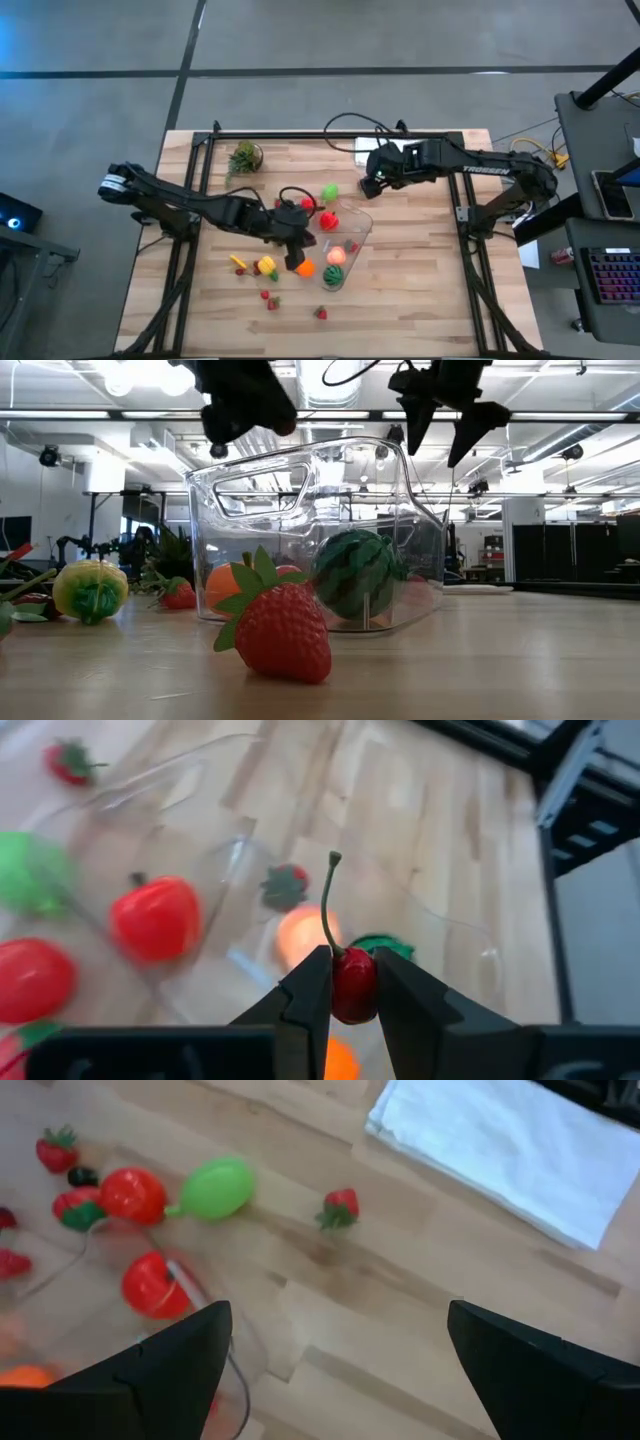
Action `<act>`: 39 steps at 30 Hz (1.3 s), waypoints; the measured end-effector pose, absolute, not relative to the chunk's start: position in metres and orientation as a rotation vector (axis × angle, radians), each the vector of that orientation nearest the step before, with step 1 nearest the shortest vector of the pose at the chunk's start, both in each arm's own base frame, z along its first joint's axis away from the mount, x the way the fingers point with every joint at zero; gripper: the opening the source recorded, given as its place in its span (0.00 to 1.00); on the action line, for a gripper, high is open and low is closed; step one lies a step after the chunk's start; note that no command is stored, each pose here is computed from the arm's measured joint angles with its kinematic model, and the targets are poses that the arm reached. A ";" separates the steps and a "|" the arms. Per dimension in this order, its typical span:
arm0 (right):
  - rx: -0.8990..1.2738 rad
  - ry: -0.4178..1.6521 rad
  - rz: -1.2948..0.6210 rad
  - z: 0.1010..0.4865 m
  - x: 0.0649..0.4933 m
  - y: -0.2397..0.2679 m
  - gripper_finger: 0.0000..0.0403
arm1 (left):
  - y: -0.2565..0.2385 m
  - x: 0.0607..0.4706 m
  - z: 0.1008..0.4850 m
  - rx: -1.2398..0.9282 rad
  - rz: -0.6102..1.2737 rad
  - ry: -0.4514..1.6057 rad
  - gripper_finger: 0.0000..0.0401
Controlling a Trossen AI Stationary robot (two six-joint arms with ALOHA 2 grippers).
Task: Pick and placing Produce into tupperware
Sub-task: Put the red cherry into the transparent bin, then put the red strawberry into the transparent bin
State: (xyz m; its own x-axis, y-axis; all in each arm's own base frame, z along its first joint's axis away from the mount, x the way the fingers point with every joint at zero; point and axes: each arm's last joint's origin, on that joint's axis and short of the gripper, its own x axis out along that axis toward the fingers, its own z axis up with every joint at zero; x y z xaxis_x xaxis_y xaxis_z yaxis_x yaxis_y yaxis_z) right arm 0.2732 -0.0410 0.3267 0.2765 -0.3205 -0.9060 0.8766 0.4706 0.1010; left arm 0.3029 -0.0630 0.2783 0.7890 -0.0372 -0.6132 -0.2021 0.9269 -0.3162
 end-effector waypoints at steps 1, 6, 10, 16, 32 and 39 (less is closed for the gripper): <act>0.684 0.976 -0.887 0.327 0.273 -0.038 0.90 | -0.064 0.307 0.276 -0.389 0.074 0.650 0.16; 0.650 0.991 -0.843 0.329 0.272 -0.027 0.90 | -0.072 0.331 0.255 -0.503 0.069 0.631 0.27; 0.630 1.001 -0.837 0.332 0.267 -0.019 0.90 | -0.075 0.339 0.239 -0.576 0.097 0.676 0.43; 0.678 1.047 -0.875 0.336 0.251 -0.015 0.90 | -0.073 0.325 0.249 -0.767 0.149 0.730 0.62; 0.861 1.114 -0.873 0.245 0.307 -0.122 0.90 | -0.023 0.184 0.332 -0.550 0.451 0.608 0.58; 0.971 1.149 -0.856 0.208 0.323 -0.145 0.90 | 0.003 0.159 0.332 -0.465 0.540 0.539 0.58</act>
State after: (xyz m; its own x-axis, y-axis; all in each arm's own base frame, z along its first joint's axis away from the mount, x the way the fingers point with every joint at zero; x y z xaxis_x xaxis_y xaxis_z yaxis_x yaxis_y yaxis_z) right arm 0.3235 -0.1455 0.2079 0.2055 -0.0565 -0.9770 0.9202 0.3510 0.1733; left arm 0.1592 0.0031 0.3318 0.7279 0.3532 -0.5877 -0.5878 0.7627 -0.2696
